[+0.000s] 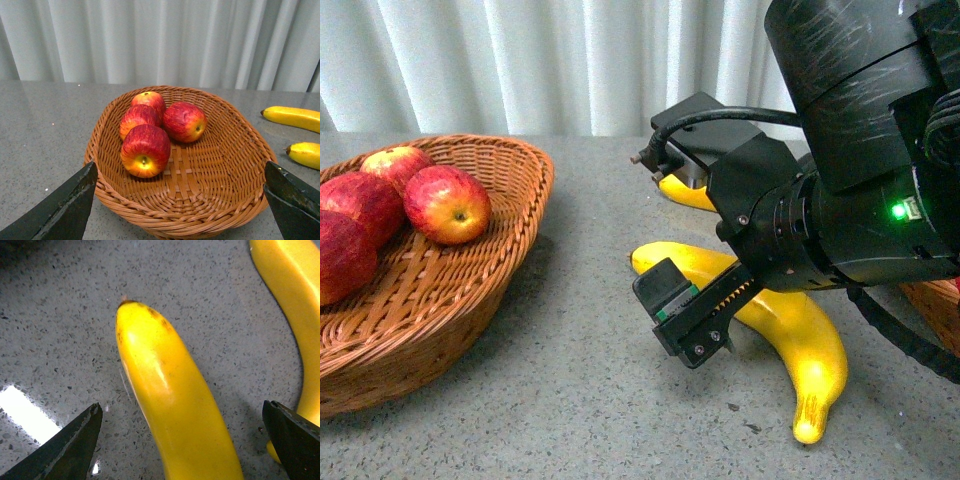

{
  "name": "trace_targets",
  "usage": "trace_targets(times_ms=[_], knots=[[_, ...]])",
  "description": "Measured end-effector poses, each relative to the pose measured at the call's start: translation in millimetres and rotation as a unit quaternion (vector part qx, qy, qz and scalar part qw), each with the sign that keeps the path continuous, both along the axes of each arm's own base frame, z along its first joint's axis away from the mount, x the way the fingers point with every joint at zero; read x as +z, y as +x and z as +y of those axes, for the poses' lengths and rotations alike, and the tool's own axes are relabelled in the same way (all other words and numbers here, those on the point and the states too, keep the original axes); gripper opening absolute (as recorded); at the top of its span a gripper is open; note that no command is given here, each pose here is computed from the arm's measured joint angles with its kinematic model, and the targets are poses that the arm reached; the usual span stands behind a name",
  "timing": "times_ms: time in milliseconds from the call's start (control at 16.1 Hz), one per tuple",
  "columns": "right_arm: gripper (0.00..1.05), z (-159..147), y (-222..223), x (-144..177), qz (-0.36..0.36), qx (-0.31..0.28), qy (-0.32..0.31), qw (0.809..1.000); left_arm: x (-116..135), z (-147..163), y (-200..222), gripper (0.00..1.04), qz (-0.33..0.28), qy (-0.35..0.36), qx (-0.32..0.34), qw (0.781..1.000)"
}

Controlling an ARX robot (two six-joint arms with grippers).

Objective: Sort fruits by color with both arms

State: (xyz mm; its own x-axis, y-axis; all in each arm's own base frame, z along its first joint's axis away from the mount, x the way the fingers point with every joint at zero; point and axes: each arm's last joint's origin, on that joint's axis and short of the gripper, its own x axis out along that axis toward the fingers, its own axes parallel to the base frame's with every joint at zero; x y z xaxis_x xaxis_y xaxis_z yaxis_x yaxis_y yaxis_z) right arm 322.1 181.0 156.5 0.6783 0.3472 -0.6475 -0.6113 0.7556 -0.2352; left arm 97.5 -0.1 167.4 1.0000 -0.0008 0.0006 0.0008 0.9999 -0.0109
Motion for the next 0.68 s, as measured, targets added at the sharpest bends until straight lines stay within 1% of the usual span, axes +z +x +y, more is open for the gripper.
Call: trace_targets(times_ms=[186, 311, 373, 621, 683], knots=[[0.98, -0.6, 2.9, -13.5, 0.016, -0.002, -0.011, 1.000, 0.0, 0.0, 0.0, 0.98, 0.000, 0.000, 0.000, 1.000], [0.98, -0.2, 3.1, -14.1, 0.017, -0.003, -0.012, 1.000, 0.0, 0.0, 0.0, 0.98, 0.000, 0.000, 0.000, 1.000], [0.91, 0.0, 3.5, -15.3, 0.017, -0.002, -0.012, 1.000, 0.0, 0.0, 0.0, 0.98, 0.000, 0.000, 0.000, 1.000], [0.47, -2.9, 5.1, -15.3, 0.017, -0.005, -0.010, 1.000, 0.0, 0.0, 0.0, 0.98, 0.000, 0.000, 0.000, 1.000], [0.38, -7.3, 6.9, -12.5, 0.015, -0.010, -0.007, 1.000, 0.0, 0.0, 0.0, 0.98, 0.000, 0.000, 0.000, 1.000]])
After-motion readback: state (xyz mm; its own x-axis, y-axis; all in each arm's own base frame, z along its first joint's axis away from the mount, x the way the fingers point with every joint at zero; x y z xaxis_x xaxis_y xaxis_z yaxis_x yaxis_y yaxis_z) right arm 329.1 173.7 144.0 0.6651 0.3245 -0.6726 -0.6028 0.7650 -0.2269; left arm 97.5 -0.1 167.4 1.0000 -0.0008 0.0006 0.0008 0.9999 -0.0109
